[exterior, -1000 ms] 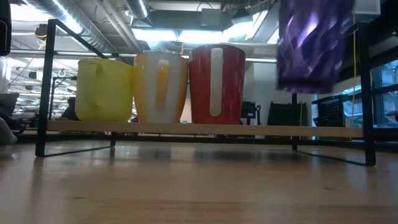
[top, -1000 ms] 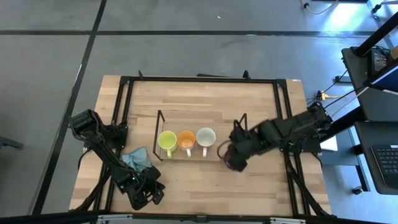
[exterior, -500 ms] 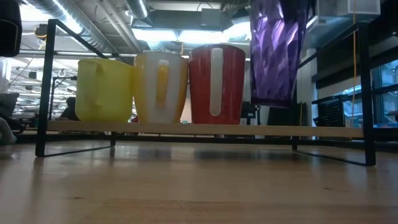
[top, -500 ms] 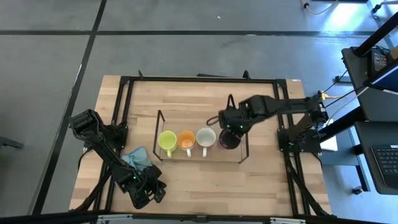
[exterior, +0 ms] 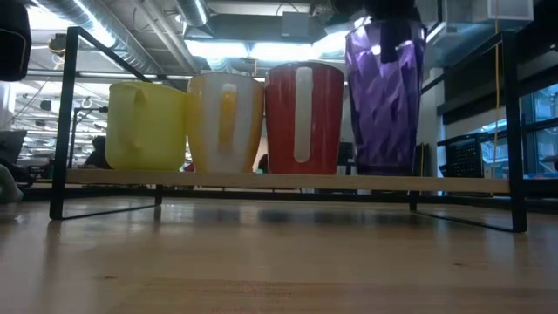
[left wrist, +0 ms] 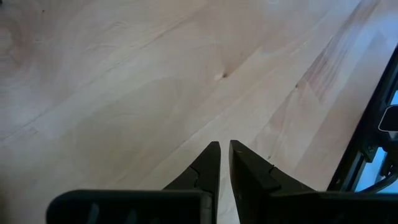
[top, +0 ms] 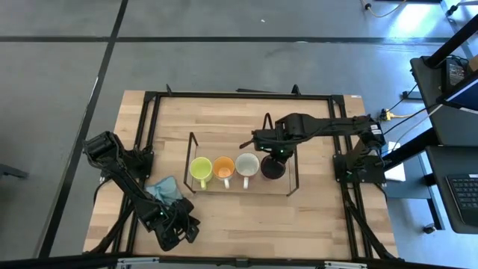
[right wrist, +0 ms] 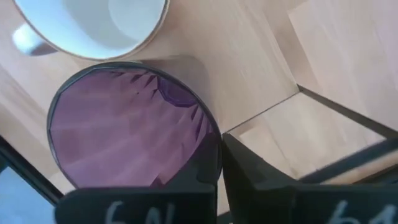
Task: Stack small to large cups/mugs on shelf
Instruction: Put the violet cup on the shelf
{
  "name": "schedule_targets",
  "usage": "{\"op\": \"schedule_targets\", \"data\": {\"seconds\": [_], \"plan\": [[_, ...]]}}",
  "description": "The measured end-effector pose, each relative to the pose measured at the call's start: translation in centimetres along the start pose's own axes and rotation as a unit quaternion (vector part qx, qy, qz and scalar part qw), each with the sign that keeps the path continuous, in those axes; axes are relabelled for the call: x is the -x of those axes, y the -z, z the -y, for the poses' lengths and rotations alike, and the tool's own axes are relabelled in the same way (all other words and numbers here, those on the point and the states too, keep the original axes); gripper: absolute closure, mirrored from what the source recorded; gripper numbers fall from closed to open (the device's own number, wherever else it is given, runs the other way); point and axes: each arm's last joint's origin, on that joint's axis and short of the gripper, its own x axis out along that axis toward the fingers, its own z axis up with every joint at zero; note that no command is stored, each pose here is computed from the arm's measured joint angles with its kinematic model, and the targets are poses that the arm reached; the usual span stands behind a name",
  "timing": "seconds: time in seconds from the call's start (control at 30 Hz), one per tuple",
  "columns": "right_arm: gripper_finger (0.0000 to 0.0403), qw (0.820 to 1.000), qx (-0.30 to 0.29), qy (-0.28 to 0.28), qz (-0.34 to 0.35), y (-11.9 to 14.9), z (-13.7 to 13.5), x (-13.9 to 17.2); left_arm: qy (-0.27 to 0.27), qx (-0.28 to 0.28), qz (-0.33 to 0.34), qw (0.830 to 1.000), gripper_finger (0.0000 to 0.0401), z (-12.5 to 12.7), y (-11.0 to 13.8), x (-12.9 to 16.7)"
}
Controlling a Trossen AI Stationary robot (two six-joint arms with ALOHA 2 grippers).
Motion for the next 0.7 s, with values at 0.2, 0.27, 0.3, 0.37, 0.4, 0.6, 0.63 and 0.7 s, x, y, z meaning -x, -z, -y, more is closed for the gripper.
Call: {"op": "schedule_targets", "data": {"seconds": [0.2,0.27,0.3,0.37,0.4,0.6,0.63,0.7], "plan": [[0.0386,1.000,0.003,0.002,0.005,-0.12,0.06,-0.01,-0.003,0.007,0.001,1.000,0.0371,-0.06,-0.01,0.00],[0.0384,1.000,0.005,0.004,0.001,-0.10,0.20,0.00,-0.004,0.006,0.001,1.000,0.0371,-0.09,-0.02,0.00],[0.0382,1.000,0.006,0.004,0.001,-0.12,0.19,-0.01,-0.005,0.005,0.001,1.000,0.0371,-0.11,-0.02,0.00],[0.0380,1.000,0.006,0.003,0.003,-0.14,0.19,-0.01,-0.005,0.006,0.001,1.000,0.0371,-0.12,-0.02,0.00],[0.0378,1.000,0.006,0.004,0.003,-0.14,0.19,0.00,-0.005,0.006,0.002,1.000,0.0371,-0.12,-0.03,0.00],[0.0368,1.000,0.006,0.004,0.002,-0.14,0.18,-0.12,-0.005,0.006,0.002,1.000,0.0371,-0.12,-0.03,0.00],[0.0366,1.000,0.005,0.003,-0.001,-0.12,0.18,-0.36,-0.005,0.007,0.002,1.000,0.0371,-0.12,-0.03,0.00],[0.0363,1.000,-0.001,0.001,-0.019,0.02,0.20,-0.94,-0.005,0.007,0.002,1.000,0.0371,-0.11,-0.02,0.00]]}}
